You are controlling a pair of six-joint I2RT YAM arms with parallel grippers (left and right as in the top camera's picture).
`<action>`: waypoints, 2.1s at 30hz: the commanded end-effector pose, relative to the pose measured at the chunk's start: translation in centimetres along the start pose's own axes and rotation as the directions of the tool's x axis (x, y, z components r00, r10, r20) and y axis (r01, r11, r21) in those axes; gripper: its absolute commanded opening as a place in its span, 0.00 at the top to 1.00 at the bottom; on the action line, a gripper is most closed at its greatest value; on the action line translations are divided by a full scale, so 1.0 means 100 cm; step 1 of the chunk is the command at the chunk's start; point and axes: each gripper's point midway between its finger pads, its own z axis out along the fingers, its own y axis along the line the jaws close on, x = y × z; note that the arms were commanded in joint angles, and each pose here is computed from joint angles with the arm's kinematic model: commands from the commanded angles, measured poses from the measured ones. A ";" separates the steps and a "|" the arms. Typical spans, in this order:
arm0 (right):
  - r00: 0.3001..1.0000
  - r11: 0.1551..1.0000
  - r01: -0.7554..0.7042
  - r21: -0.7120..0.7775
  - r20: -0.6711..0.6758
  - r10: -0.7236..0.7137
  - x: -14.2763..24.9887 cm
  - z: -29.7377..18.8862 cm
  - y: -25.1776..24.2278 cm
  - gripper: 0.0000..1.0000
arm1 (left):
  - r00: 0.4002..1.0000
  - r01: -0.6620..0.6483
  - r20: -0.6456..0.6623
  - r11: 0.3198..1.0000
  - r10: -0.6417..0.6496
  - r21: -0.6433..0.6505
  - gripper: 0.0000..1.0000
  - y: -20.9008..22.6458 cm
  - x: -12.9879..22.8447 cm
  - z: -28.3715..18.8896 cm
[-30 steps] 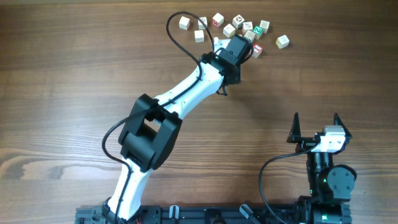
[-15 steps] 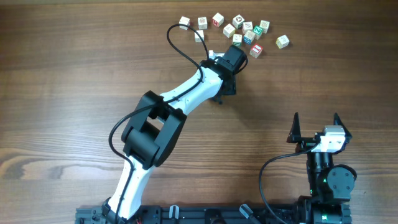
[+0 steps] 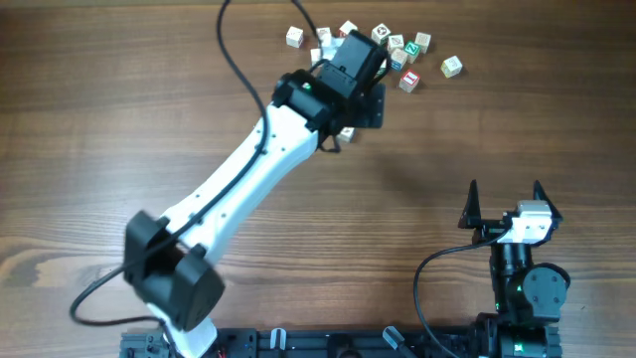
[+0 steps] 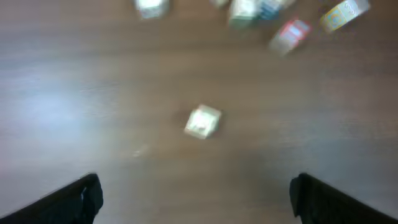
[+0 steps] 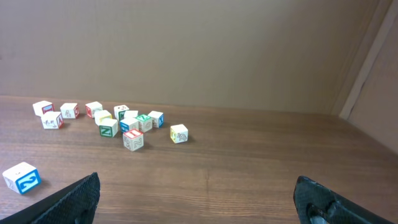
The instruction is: Form a tower
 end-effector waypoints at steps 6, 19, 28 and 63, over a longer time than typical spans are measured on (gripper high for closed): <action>1.000 1.000 0.009 -0.011 0.010 -0.009 -0.002 0.000 0.002 0.00 | 0.987 0.030 0.161 0.989 -0.006 -0.144 0.00 0.079 -0.001 -0.132; 1.000 1.000 0.009 -0.011 0.010 -0.009 -0.002 0.000 0.002 0.00 | 0.882 0.450 0.080 0.780 -0.465 -0.435 0.00 0.229 0.075 -0.182; 1.000 1.000 0.009 -0.011 0.010 -0.009 -0.002 0.000 0.002 0.00 | 0.960 0.162 0.201 0.973 -0.194 0.163 0.00 0.102 -0.064 -0.087; 1.000 1.000 0.009 -0.011 0.010 -0.009 -0.002 0.000 0.002 0.00 | 0.988 -0.098 0.135 0.972 0.070 0.214 0.14 -0.078 -0.062 0.278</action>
